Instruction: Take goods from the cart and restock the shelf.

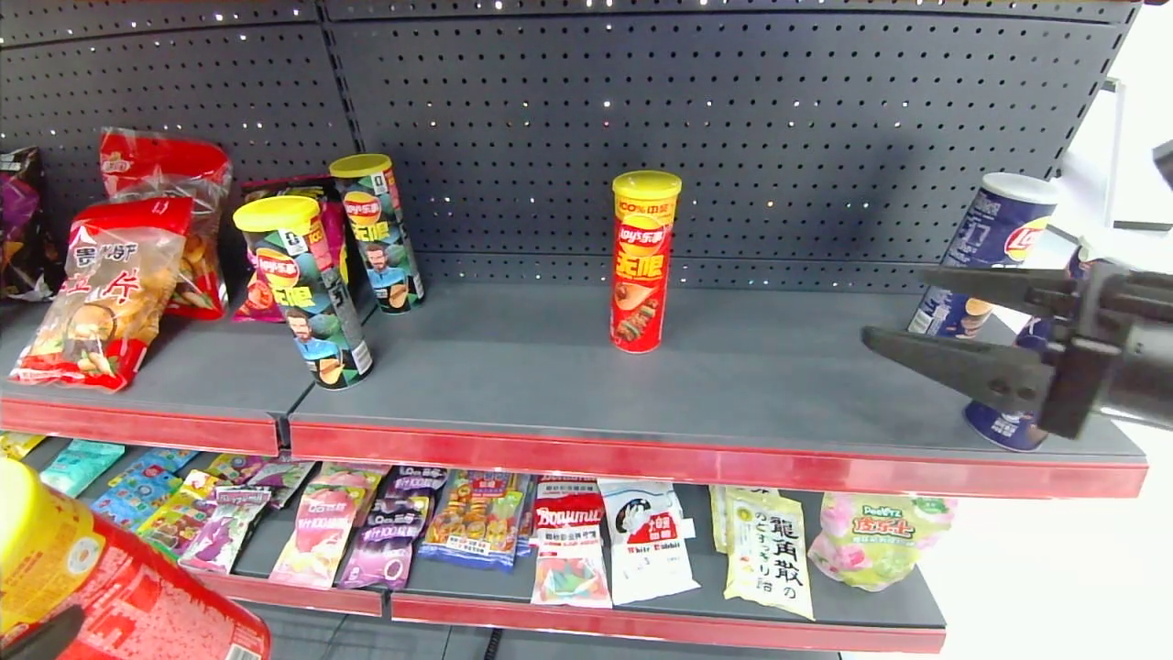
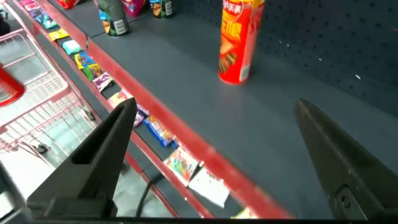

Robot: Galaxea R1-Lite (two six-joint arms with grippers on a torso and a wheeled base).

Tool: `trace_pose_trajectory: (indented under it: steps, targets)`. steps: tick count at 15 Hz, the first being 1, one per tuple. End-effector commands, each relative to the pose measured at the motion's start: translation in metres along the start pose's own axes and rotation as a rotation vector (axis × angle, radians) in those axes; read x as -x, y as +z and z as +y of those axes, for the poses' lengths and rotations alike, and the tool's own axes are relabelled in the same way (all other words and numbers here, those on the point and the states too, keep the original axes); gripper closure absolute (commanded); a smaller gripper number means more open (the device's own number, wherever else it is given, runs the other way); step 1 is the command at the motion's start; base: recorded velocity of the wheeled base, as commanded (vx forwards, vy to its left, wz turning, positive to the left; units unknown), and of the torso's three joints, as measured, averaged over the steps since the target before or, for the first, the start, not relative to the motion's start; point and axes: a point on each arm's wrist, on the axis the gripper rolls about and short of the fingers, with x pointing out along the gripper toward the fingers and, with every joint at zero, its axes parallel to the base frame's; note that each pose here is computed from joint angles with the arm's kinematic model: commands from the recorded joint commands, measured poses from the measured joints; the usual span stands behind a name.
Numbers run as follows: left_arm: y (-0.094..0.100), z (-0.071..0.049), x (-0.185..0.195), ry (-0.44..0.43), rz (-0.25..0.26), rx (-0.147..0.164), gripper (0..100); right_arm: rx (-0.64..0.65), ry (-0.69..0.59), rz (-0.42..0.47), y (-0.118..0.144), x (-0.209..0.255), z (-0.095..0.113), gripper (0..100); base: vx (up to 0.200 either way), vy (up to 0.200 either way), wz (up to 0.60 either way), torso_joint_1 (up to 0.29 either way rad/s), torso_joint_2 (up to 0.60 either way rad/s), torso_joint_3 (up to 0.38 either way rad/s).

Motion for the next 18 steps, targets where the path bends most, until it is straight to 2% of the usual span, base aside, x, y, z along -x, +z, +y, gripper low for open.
trace_pose_trajectory:
  steps: [1, 4, 6, 10, 18]
  targets:
    - [0.000, 0.000, 0.000, 0.002, 0.000, 0.000, 100, -0.027, 0.027, 0.074, -0.012, -0.067, -0.019, 0, 0.000, 0.000, 0.00, 0.000, 0.00, 0.000]
    - [0.000, 0.000, -0.001, 0.004, 0.005, 0.002, 100, -0.040, 0.029, 0.116, -0.022, -0.103, -0.032, 0, 0.000, 0.000, 0.00, 0.000, 0.00, 0.000]
    - [0.000, 0.000, -0.001, 0.003, 0.005, 0.001, 100, -0.030, -0.004, 0.082, -0.025, -0.123, -0.049, 0, 0.000, 0.000, 0.00, 0.000, 0.00, 0.000]
    - [0.000, 0.000, -0.001, 0.004, 0.004, 0.001, 100, -0.019, -0.006, 0.044, -0.026, -0.157, -0.065, 0, 0.000, 0.000, 0.00, 0.000, 0.00, 0.000]
    - [0.000, 0.000, 0.001, 0.005, -0.004, -0.001, 100, 0.002, 0.048, -0.015, -0.019, -0.197, -0.078, 0, 0.000, 0.000, 0.00, 0.000, 0.00, 0.000]
